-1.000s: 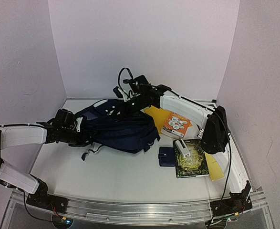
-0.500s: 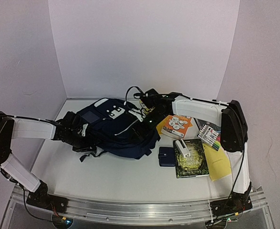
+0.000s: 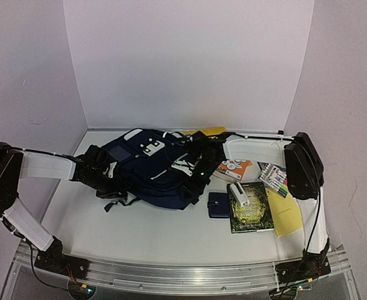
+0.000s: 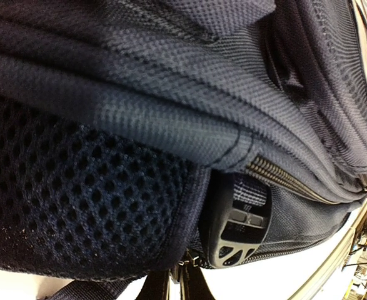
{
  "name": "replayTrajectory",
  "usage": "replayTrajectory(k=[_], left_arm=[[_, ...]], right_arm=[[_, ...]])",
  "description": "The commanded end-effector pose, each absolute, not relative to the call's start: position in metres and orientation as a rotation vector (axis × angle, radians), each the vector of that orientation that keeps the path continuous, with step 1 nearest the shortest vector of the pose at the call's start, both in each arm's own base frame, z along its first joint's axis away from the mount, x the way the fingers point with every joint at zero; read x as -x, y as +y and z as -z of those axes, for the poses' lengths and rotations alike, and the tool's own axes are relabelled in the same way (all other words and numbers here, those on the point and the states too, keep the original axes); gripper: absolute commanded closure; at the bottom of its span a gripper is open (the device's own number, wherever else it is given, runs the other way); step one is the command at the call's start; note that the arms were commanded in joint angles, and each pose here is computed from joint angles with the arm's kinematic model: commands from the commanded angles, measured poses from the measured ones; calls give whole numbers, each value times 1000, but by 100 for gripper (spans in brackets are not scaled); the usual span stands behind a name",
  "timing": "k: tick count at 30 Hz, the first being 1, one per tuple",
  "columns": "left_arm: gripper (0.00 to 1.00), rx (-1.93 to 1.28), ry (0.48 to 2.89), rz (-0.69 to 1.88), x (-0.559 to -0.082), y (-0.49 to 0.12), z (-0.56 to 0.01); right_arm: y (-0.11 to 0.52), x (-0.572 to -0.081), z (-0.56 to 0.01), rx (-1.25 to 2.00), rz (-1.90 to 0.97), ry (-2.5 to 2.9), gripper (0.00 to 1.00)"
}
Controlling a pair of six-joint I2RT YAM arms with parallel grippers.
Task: Pack the student bag
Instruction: Adjust the student bag at the center of the board.
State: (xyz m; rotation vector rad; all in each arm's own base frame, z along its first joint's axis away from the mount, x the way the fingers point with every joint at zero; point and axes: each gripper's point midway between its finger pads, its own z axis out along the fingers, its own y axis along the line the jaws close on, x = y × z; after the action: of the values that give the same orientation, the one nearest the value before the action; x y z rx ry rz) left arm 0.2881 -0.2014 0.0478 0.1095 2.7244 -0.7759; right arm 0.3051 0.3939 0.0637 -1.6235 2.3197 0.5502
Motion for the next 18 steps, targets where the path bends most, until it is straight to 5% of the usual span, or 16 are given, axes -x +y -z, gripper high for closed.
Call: replayTrajectory(k=[1,3,6,18], left_arm=[[97,-166,2626,895,-295,-220,-78],[96,-193,2633,908,-291,-226,-77],[96,-253,2634,926,-283,-239,-75],[91,-460,2601,939,-251,-290,-77]], right_arm=[[409,-301,-42,1624,-516,2338,36],[416,-304,-36,1574,-500,2353,55],[422,-316,-28,1479,-478,2394,97],[436,-335,-30,1217,-516,2483,100]])
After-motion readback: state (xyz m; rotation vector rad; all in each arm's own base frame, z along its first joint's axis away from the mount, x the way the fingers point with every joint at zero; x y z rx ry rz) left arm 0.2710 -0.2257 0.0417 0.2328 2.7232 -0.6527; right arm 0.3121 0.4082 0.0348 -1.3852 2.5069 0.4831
